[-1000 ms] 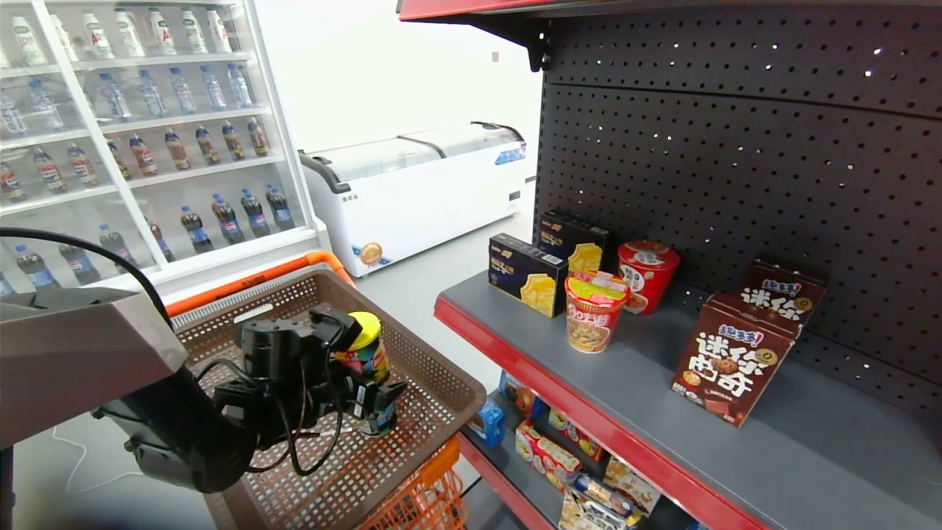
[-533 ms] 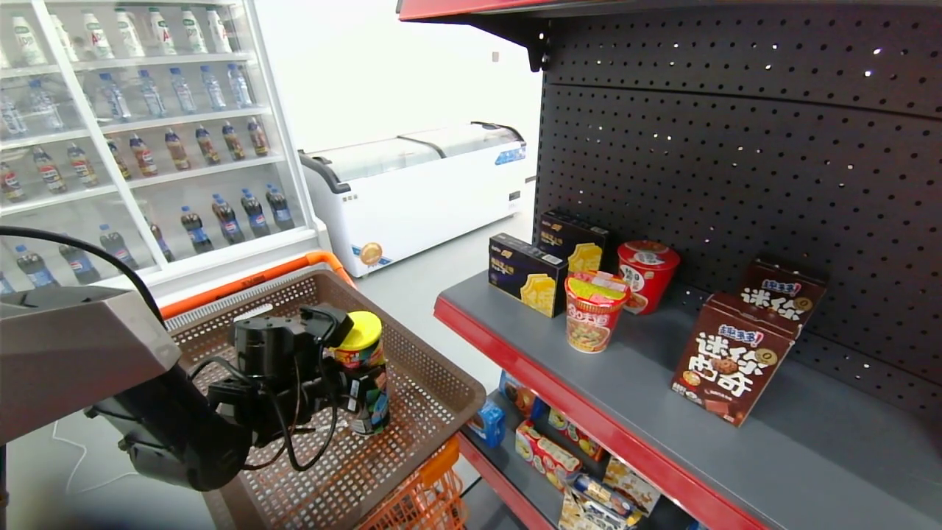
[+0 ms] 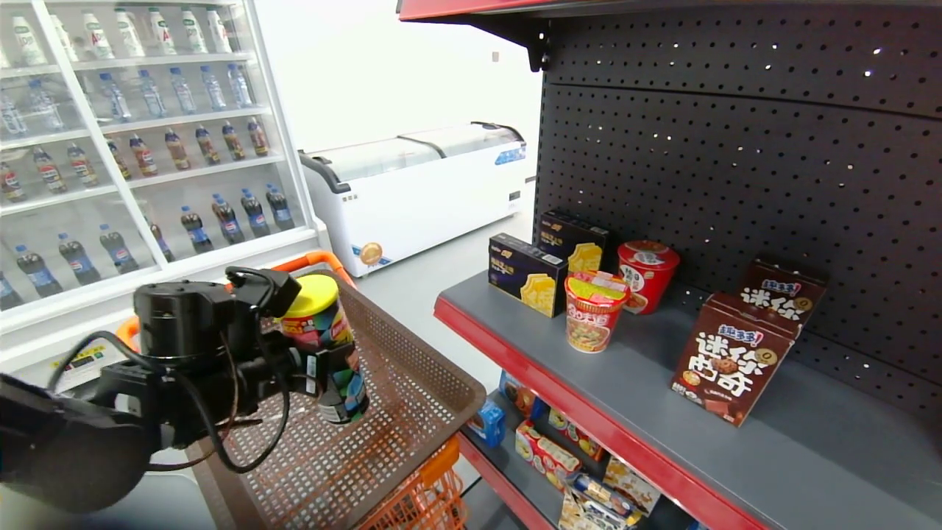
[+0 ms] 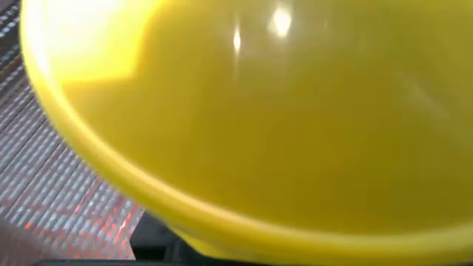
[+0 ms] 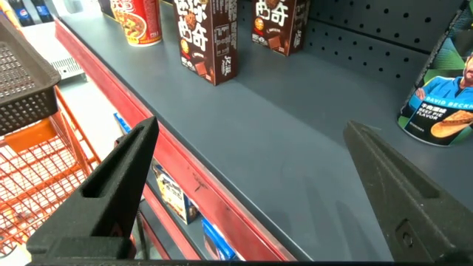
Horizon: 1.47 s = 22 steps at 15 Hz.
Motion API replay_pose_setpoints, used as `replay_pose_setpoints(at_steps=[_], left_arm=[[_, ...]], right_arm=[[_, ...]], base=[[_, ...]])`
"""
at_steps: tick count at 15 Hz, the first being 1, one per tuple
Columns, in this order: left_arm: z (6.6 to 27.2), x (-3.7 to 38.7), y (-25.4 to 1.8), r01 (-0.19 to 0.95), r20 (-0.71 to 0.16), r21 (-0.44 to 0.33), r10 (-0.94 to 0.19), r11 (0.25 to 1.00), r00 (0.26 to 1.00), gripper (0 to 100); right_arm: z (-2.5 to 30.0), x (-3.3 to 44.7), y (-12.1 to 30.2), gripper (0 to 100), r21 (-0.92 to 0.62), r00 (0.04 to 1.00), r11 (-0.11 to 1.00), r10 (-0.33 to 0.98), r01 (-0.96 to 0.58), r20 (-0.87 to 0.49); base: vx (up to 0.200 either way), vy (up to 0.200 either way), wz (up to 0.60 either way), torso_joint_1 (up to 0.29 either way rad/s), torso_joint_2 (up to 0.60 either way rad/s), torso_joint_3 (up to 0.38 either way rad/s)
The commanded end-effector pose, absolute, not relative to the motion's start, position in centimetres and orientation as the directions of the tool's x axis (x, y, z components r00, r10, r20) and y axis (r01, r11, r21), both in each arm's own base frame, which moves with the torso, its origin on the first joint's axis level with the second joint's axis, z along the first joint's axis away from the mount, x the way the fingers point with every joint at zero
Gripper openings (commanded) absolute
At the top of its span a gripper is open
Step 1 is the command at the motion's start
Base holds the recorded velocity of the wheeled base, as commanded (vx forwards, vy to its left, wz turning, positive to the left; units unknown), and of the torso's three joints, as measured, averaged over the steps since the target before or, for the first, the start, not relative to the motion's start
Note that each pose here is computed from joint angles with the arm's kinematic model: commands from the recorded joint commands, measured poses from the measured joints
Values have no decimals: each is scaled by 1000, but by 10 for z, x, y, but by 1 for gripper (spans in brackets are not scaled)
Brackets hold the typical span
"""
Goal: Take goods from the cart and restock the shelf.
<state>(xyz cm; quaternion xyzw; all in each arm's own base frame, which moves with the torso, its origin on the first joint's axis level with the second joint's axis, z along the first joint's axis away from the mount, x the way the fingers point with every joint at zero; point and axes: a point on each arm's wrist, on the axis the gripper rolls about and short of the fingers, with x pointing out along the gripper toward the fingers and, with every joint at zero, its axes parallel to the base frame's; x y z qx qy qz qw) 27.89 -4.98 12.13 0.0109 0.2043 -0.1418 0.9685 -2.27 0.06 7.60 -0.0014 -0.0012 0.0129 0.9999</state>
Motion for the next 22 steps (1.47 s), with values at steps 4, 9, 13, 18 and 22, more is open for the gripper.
replay_pose_setpoints(at_steps=[4, 9, 13, 18, 22], left_arm=[[162, 164, -32, 268, -321, -29, -263, 963, 910, 0], [169, 106, -20, 207, -160, -3, -205, 978, 966, 0], [174, 78, -16, 227, -87, 66, -221, 972, 971, 0], [163, 34, -7, 220, -80, 75, -214, 973, 974, 0], [151, 3, -1, 218, -66, 80, -213, 973, 975, 0]], right_arm=[[76, -23, 1, 100, -3, 1000, 1000, 26, -26, 2], [76, -23, 1, 100, -3, 1000, 1000, 26, -26, 2], [76, -23, 1, 100, -3, 1000, 1000, 28, -28, 2], [76, -23, 1, 100, -3, 1000, 1000, 28, -28, 2], [76, -23, 1, 100, -5, 1000, 1000, 28, -28, 2]], base=[[0, 0, 0, 0, 0, 0], [0, 0, 0, 0, 0, 0], [0, 0, 0, 0, 0, 0], [0, 0, -600, -2, -1, 4], [0, 0, -600, 1, 1, 4]])
